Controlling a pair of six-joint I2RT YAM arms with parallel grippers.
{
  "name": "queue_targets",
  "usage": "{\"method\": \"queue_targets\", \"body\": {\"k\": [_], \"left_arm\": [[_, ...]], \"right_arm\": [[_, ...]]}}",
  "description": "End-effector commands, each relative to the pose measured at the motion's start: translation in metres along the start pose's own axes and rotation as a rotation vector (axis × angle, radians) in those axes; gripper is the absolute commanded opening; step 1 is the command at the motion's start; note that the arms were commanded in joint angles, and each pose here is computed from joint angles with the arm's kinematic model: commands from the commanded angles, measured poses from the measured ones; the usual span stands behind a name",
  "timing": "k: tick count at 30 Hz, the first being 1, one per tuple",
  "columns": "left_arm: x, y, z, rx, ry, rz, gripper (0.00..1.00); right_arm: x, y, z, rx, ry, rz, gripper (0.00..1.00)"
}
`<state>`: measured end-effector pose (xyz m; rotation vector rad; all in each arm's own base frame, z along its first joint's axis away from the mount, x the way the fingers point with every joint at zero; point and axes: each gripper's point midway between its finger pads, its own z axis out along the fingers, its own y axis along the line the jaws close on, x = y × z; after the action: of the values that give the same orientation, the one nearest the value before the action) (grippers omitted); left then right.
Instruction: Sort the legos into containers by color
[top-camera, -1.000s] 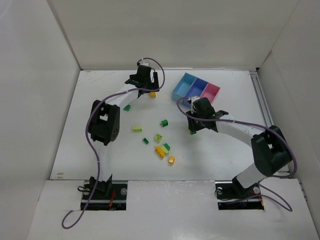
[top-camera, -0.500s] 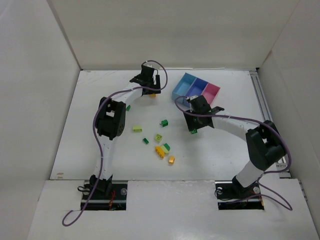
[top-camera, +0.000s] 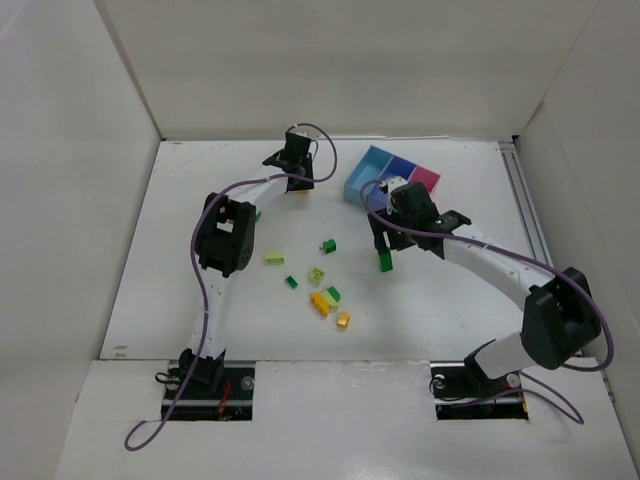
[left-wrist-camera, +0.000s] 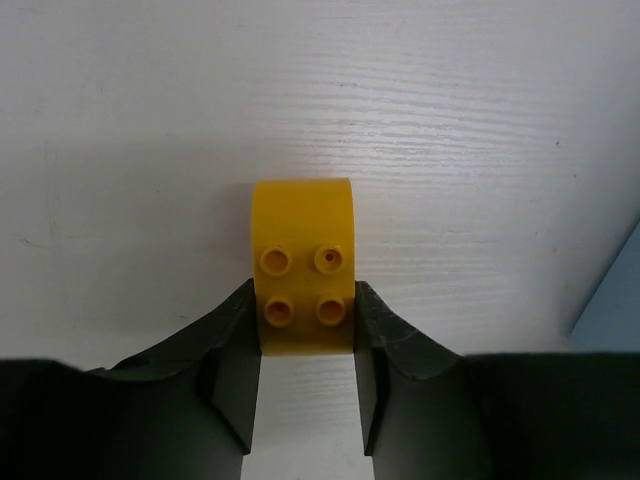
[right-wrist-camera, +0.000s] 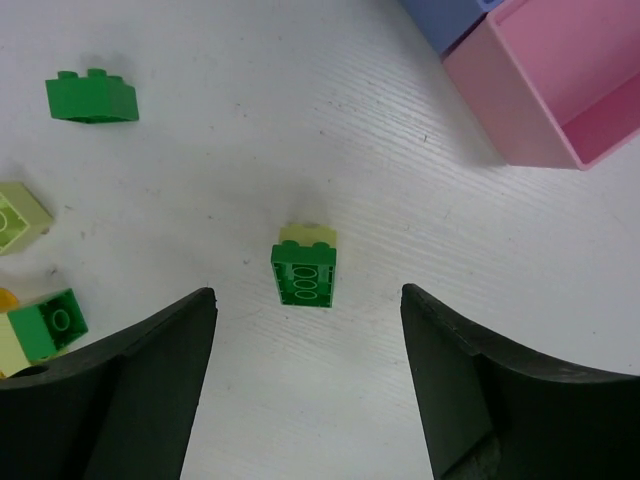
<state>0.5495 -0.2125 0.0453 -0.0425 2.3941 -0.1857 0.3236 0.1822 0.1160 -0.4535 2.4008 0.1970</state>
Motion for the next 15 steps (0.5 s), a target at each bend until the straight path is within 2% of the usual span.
{"method": "queue_targets", "body": {"k": [1,3,4,7,8,9,13,15], "left_arm": [[-0.039,-0.014,-0.026,0.052,-0.088,-0.023,0.17],[-0.045,-0.015,-0.036,0.057,-0.102,-0.025,0.15],[-0.048,-0.015,-0.04,0.063,-0.116,-0.027,0.12],[-0.072,-0.027,-0.071,0.129,-0.181,-0.022,0.12],[-0.089,-0.034,-0.093,0.167,-0.228,-0.005,0.12],[-0.087,-0.036,-0.098,0.189,-0.229,0.009,0.12],[-0.104,-0.081,-0.129,0.377,-0.335,0.139,0.14],[-0.1,-0.103,-0.134,0.446,-0.338,0.191,0.14]], "right_arm": [[-0.023,0.004,-0.021,-0.015,-0.07,-0.01,0.79],[-0.029,0.001,-0.029,-0.013,-0.099,0.0,0.81],[-0.031,0.001,-0.032,-0.014,-0.109,0.001,0.81],[-0.031,-0.009,-0.041,0.0,-0.137,0.021,0.81],[-0.026,-0.018,-0.041,0.018,-0.131,0.037,0.81],[-0.027,-0.022,-0.042,0.023,-0.144,0.045,0.81],[-0.017,-0.037,-0.047,0.056,-0.156,0.083,0.82],[-0.016,-0.048,-0.049,0.077,-0.167,0.105,0.82]]}}
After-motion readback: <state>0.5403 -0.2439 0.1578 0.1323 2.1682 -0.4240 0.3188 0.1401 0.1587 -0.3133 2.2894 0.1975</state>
